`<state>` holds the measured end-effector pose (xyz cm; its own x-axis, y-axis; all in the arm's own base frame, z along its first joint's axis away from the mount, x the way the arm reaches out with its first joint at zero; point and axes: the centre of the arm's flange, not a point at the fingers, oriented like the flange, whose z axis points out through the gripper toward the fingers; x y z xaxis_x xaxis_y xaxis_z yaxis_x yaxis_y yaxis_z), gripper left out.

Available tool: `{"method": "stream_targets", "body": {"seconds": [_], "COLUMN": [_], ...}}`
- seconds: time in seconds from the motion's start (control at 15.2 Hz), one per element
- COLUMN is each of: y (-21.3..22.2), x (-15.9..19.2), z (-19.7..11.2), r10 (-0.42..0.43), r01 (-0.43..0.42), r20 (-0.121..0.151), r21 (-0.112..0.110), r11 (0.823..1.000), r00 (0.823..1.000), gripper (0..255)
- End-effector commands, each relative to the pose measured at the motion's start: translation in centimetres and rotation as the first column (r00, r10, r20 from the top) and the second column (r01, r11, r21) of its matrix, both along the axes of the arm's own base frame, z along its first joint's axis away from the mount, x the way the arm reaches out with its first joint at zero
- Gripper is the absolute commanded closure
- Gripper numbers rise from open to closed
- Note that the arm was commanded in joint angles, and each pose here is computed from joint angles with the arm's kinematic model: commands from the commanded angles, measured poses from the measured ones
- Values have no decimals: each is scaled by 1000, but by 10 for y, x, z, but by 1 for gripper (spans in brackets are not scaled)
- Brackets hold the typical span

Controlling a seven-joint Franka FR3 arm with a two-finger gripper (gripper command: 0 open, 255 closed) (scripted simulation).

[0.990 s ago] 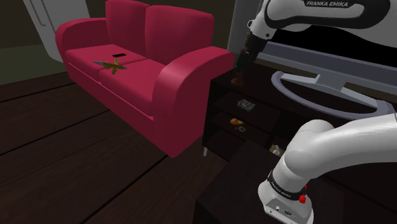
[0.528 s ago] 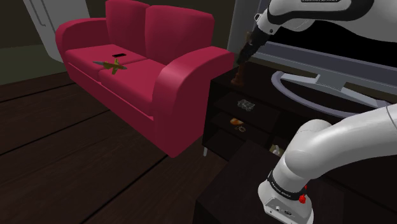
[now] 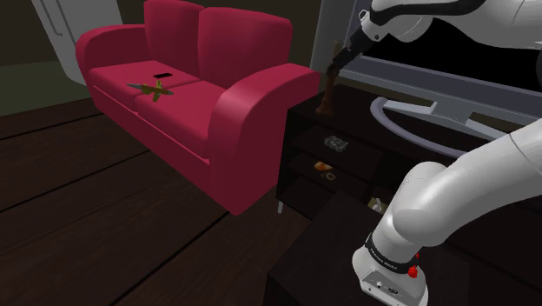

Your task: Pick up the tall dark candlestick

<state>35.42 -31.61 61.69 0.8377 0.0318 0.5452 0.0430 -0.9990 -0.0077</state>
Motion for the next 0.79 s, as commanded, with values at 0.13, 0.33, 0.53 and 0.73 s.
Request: {"method": "stream_targets", "body": {"seconds": [0.13,0.33,0.53,0.73], "y": [-36,-36,-36,-36], "x": [3,3,3,3], "z": [4,-12,-27,-36], "r10": [-4,-4,-4,-4], "r01": [4,4,4,4], "r20": [71,71,71,71], "r21": [-4,-4,-4,-4], "r11": [1000,1000,1000,1000], "r00": [997,997,997,997], "gripper": [0,0,0,0]}}
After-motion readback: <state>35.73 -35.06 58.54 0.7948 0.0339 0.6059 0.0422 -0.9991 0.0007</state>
